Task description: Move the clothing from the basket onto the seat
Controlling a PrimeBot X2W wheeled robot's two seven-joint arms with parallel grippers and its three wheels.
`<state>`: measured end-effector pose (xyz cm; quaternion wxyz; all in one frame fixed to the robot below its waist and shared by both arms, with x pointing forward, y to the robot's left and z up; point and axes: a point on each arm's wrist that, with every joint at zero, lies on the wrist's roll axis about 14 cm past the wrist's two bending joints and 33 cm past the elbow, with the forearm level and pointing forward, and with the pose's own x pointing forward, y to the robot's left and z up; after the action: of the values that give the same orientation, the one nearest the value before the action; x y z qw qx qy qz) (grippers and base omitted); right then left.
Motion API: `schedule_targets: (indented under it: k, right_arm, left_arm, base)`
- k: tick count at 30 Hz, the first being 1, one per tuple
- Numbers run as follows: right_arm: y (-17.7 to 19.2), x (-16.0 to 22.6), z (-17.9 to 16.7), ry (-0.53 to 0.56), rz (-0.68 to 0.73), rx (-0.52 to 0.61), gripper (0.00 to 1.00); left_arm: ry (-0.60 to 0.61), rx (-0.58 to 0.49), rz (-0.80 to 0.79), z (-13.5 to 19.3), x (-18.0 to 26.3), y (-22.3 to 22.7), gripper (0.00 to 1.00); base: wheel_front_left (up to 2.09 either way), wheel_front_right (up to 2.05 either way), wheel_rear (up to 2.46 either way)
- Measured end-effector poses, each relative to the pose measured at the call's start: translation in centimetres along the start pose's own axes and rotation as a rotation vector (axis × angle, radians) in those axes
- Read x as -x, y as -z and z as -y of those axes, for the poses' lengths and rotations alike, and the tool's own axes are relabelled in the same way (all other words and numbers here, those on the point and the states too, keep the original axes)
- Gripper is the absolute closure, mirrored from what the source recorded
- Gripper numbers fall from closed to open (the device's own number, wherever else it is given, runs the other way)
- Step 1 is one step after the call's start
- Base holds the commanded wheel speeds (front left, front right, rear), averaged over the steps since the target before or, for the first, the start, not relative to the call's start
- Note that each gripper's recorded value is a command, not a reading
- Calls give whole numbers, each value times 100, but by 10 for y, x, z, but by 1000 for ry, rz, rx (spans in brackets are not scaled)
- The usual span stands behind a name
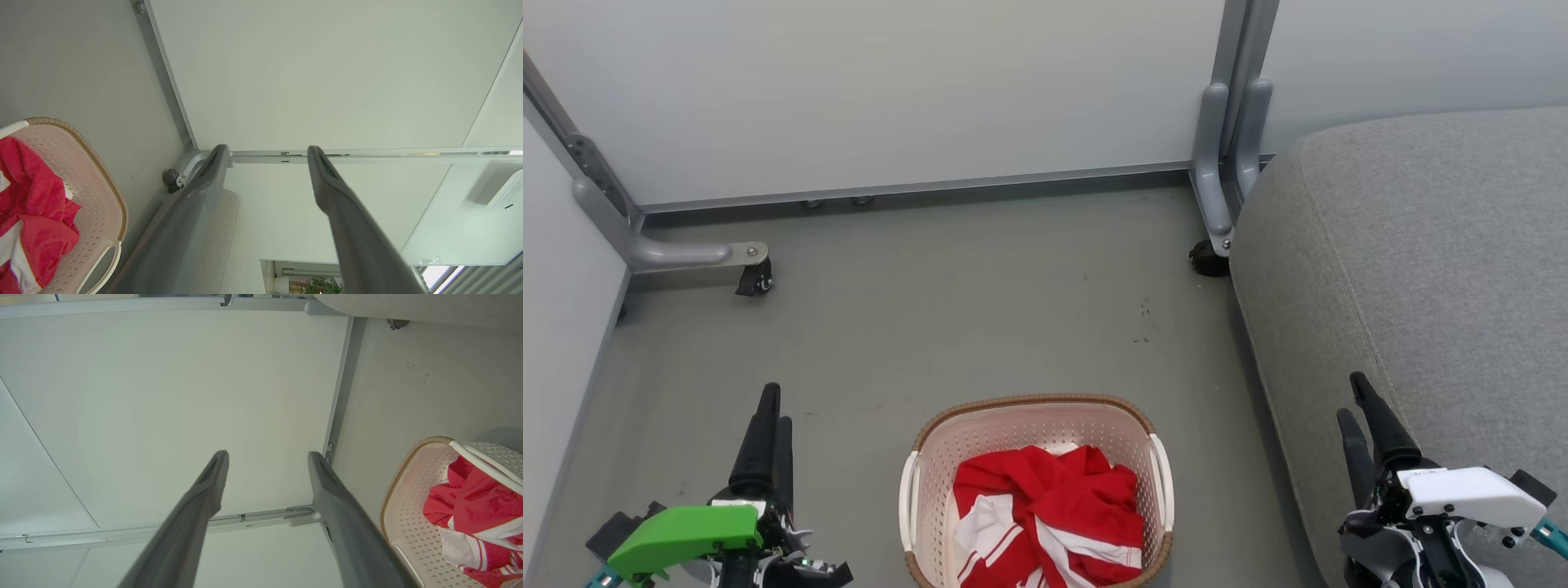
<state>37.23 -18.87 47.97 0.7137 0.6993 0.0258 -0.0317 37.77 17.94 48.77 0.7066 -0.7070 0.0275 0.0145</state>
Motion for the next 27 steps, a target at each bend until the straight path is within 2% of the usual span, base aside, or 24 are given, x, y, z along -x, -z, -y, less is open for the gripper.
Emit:
schedule_targets:
  k: [5, 9, 17, 27]
  right_arm:
    - [4, 0, -1, -1, -7, 68, 0]
    - [2, 1, -1, -3, 3, 140, 0]
    - [6, 3, -1, -8, -21, 411, 0]
    - [5, 8, -10, -44, 2, 669, 0]
  left_arm:
    - [-1, -59, 6, 0, 0, 2, 0]
    - [-11, -169, 11, -3, 0, -1, 0]
    - [22, -435, 24, 8, 1, -3, 0]
    - [91, -648, 31, 27, 5, 4, 0]
  base:
    - [0, 0, 0]
    - [0, 0, 0]
    - [0, 0, 0]
    - [0, 0, 0]
